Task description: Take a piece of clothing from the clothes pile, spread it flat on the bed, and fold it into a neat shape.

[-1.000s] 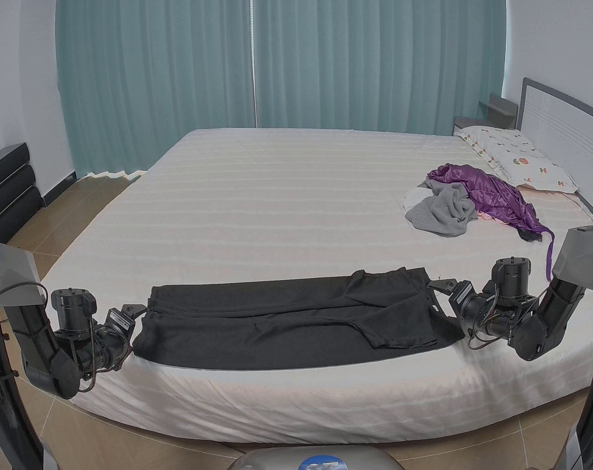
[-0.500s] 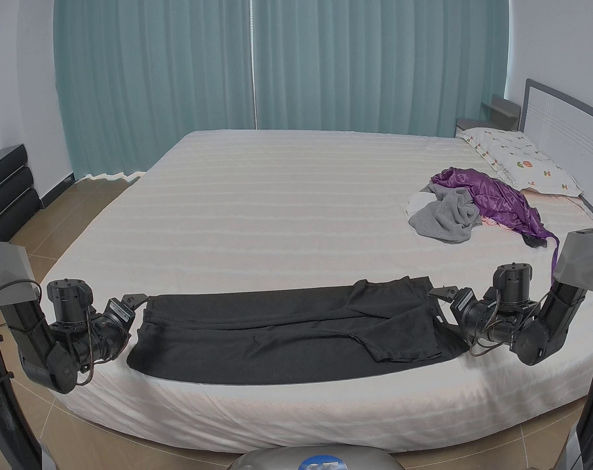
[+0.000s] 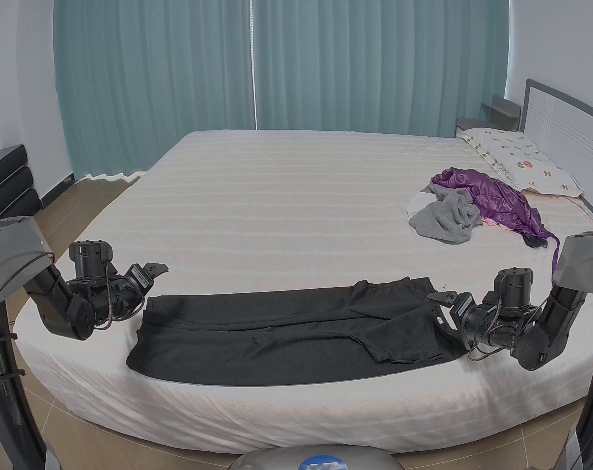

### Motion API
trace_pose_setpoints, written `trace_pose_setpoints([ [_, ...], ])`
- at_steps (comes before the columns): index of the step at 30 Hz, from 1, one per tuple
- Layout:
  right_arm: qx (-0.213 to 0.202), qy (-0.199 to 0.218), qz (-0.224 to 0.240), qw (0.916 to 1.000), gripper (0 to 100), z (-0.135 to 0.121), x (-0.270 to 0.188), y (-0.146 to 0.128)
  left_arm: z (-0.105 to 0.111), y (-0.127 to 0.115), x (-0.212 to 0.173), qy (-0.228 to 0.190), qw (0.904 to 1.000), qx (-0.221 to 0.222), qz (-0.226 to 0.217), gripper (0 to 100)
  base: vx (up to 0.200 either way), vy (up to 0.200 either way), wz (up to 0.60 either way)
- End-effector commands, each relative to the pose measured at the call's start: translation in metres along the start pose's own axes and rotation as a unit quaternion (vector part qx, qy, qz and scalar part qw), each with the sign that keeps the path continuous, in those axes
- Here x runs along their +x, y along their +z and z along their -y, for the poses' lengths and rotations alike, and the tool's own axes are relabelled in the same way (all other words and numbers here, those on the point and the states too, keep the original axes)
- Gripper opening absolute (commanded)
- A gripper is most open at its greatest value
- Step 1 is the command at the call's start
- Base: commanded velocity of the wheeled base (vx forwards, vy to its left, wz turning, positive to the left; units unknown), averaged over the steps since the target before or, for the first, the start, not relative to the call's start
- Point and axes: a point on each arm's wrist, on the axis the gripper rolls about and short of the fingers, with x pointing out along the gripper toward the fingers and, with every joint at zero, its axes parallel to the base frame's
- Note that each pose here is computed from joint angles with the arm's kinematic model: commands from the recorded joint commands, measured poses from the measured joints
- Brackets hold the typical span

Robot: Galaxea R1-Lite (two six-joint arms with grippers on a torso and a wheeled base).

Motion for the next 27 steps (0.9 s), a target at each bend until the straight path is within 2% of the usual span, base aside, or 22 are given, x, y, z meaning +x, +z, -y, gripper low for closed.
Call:
trace_pose_setpoints([
  [1, 0.002, 0.001, -0.019, 0.9998, 100, 0.004, 0.001, -0.005, -0.014, -0.001, 0.04, 0.017, 0.9985, 0.036, -0.038, 100, 0.0, 0.0, 0.0],
  [8, 0.003, -0.002, -0.023, 0.9997, 100, 0.007, 0.004, -0.006, -0.016, -0.002, 0.039, 0.034, 0.9957, 0.069, -0.051, 100, 0.0, 0.0, 0.0],
  [18, 0.003, -0.006, -0.024, 0.9997, 100, 0.008, 0.004, -0.007, -0.02, 0.005, 0.048, 0.046, 0.9961, 0.068, -0.03, 100, 0.0, 0.0, 0.0],
  [27, 0.003, -0.007, -0.026, 0.9996, 100, 0.011, 0.007, -0.008, -0.024, 0.005, 0.05, 0.05, 0.9962, 0.064, -0.031, 100, 0.0, 0.0, 0.0],
])
